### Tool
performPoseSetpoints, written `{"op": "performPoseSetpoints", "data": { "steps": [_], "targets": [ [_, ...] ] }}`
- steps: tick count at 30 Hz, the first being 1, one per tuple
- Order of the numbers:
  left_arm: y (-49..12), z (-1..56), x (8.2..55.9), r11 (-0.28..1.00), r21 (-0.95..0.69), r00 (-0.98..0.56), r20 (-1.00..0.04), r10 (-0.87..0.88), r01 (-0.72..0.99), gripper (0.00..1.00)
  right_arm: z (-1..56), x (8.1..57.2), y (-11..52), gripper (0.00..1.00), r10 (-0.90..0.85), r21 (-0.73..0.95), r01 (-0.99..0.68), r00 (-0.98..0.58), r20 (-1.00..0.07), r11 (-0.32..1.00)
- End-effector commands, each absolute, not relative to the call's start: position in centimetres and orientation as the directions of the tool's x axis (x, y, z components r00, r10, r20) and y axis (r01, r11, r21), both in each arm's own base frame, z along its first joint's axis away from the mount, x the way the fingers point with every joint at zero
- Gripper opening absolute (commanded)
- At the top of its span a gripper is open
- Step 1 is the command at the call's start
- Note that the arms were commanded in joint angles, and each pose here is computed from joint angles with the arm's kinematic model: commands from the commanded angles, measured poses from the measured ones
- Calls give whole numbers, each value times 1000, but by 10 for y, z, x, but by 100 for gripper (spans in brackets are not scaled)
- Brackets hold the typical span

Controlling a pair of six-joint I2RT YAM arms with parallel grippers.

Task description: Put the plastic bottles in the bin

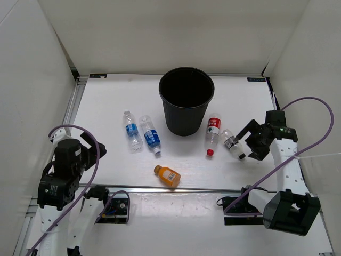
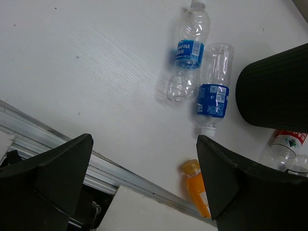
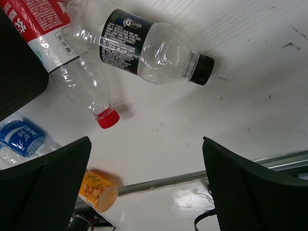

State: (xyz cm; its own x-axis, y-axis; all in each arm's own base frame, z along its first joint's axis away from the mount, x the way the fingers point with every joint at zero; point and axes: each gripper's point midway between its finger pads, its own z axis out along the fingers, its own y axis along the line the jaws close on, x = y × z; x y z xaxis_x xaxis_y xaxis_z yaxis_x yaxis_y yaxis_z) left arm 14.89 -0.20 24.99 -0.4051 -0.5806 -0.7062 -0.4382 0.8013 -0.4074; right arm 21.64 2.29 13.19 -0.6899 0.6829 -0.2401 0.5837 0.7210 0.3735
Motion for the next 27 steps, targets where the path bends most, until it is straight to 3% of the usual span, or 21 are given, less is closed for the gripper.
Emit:
{"op": "performPoseSetpoints", "data": {
  "steps": [1,3,8,15,19,27],
  "targets": [
    [2,245,147,800,-386,-406,-710,-576,-459,100,138,230,31,100,604,414,474,-745,-282,777],
    [5,236,149,813,-356,-425,-716,-555,-462,100,137,236,43,100,526,435,371,-788,-320,820],
    [-2,212,161,823,-352,-459,-699,-548,-446,100,107,229,41,100,375,309,279,-871,-317,909],
    [-6,201,172,844,-332,-492,-698,-521,-422,100,80,237,31,100,288,111,268,-917,-275,957],
    [-7,208,179,871,-305,-509,-718,-475,-384,100,89,255,19,100,230,-7,246,-918,-324,969],
    [-9,202,187,879,-284,-541,-703,-462,-382,100,90,297,19,100,190,-45,217,-921,-341,975]
  ]
}}
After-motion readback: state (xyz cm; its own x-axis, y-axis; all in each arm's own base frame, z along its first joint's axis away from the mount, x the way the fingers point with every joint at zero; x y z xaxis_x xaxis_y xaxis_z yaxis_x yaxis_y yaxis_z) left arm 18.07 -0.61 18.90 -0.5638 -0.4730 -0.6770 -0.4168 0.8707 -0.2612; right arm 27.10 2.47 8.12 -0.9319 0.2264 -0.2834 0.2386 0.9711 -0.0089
